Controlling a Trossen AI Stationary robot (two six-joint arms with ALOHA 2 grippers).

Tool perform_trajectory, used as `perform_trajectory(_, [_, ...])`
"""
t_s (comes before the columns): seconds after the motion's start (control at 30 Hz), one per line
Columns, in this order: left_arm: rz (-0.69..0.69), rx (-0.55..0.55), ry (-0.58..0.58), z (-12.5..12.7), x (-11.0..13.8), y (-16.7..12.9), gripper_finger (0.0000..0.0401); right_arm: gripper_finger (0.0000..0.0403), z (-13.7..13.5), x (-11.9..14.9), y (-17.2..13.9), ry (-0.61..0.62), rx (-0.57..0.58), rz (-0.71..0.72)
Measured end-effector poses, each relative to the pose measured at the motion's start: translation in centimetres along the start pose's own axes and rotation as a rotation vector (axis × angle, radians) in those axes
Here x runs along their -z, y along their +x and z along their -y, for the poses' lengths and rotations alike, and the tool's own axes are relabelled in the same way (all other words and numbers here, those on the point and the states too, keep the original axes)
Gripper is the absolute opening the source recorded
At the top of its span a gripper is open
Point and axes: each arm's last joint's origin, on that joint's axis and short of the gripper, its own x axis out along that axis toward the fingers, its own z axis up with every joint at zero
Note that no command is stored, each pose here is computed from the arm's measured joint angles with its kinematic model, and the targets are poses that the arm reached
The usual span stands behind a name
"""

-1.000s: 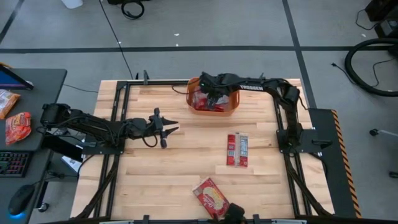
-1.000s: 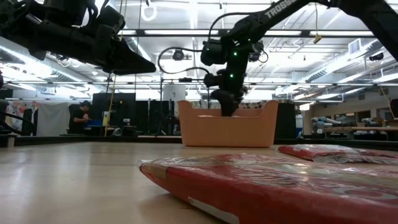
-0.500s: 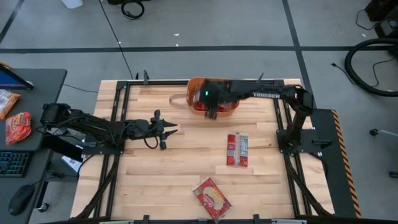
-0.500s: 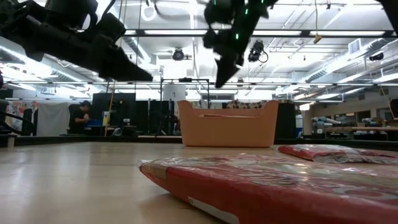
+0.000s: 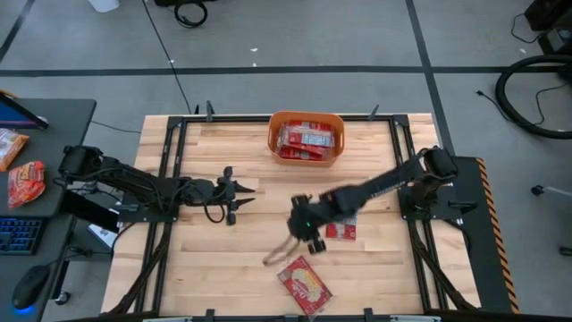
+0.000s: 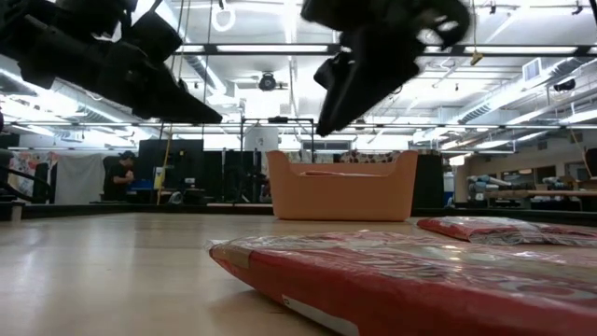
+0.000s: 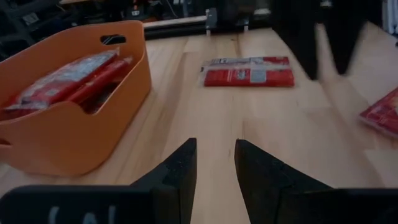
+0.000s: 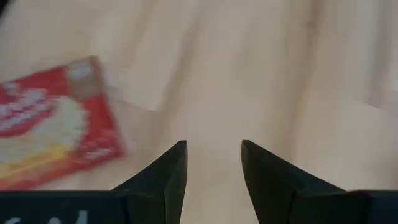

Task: Sort popcorn bags into baskets
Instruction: Put the red popcorn bag into the orange bin

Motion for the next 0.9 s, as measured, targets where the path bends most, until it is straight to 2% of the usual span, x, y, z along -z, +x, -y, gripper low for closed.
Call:
perform_trajectory(0.17, [0.02, -0.002, -0.007, 0.0, -0.6, 0.1, 0.0114, 0.0157, -4.1, 2.2, 2.1, -0.044, -0.082, 0.058])
perform_trajectory(0.3, [0.019, -0.002, -0.006, 0.0, -0.6, 0.1, 0.0114, 0.0157, -6.1, 3.3, 2.8, 0.004, -0.122, 0.104])
perform_trajectory(0.53, [0.019, -0.003, -0.002, 0.0, -0.6, 0.1, 0.0114, 0.0147, -8.5, 3.4, 3.1, 0.064, -0.127, 0.151])
perform_trajectory(0.77, [0.024, -0.012, 0.001, 0.0, -0.7, 0.1, 0.0114, 0.0127, -10.8, 3.2, 7.2, -0.016, -0.173, 0.097])
perform_trajectory(0.9, [0.025, -0.012, 0.003, 0.0, -0.7, 0.1, 0.0114, 0.012, -10.7, 3.1, 8.3, -0.018, -0.177, 0.053])
